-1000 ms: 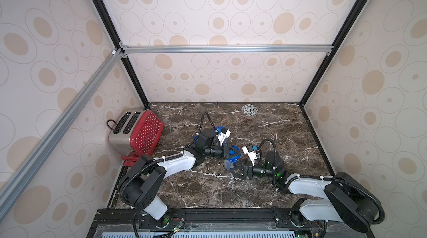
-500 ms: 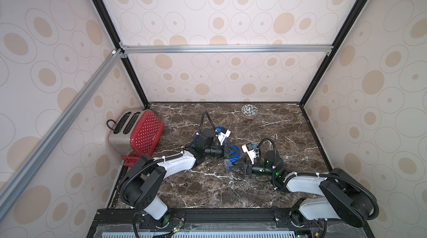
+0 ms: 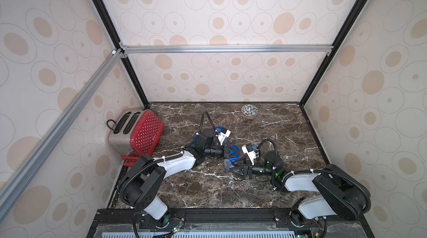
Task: Take out toiletry kits
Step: Unfasten the latch on the container.
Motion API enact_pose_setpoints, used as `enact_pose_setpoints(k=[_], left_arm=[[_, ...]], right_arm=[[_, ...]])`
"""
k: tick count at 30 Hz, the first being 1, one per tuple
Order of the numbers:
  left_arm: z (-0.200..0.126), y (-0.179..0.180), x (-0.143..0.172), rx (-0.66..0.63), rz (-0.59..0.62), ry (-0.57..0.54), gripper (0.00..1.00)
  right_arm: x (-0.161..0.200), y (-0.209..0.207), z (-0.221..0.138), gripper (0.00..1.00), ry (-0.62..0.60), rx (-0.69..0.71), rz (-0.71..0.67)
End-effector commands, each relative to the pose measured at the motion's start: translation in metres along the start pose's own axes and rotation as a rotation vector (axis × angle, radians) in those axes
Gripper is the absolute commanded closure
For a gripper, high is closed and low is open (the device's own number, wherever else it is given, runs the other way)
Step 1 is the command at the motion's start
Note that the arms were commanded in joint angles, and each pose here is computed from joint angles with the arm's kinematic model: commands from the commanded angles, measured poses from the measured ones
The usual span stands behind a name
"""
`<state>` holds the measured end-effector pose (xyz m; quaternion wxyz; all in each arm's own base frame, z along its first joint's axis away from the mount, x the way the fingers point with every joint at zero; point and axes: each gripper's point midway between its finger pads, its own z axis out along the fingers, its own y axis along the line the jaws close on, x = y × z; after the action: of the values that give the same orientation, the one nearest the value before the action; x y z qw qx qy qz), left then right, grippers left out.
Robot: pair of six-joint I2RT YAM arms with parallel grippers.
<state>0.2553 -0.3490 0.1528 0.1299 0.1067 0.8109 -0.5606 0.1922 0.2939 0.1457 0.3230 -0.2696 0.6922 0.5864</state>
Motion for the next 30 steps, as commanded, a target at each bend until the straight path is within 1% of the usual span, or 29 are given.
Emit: enact_pose_setpoints(k=[1, 14, 20, 26, 28, 30], left_arm=[[0.001, 0.097, 0.07, -0.29, -0.211, 0.159, 1.0], [0.003, 0.101, 0.073, -0.294, -0.22, 0.166, 1.0], [0.004, 0.102, 0.073, -0.291, -0.222, 0.166, 1.0], [0.004, 0.101, 0.072, -0.288, -0.222, 0.165, 1.0], [0.004, 0.1, 0.072, -0.288, -0.221, 0.164, 1.0], [0.004, 0.098, 0.071, -0.287, -0.218, 0.163, 1.0]], right_arm=[[-0.045, 0.043, -0.001, 0.23, -0.144, -0.154, -0.29], [-0.046, 0.048, 0.003, 0.22, -0.144, -0.189, -0.403], [-0.049, 0.053, 0.003, 0.22, -0.146, -0.205, -0.43], [-0.039, 0.05, 0.006, 0.22, -0.098, -0.221, -0.367], [-0.034, 0.047, 0.009, 0.22, -0.047, -0.219, -0.305], [-0.026, 0.049, 0.01, 0.22, 0.004, -0.225, -0.285]])
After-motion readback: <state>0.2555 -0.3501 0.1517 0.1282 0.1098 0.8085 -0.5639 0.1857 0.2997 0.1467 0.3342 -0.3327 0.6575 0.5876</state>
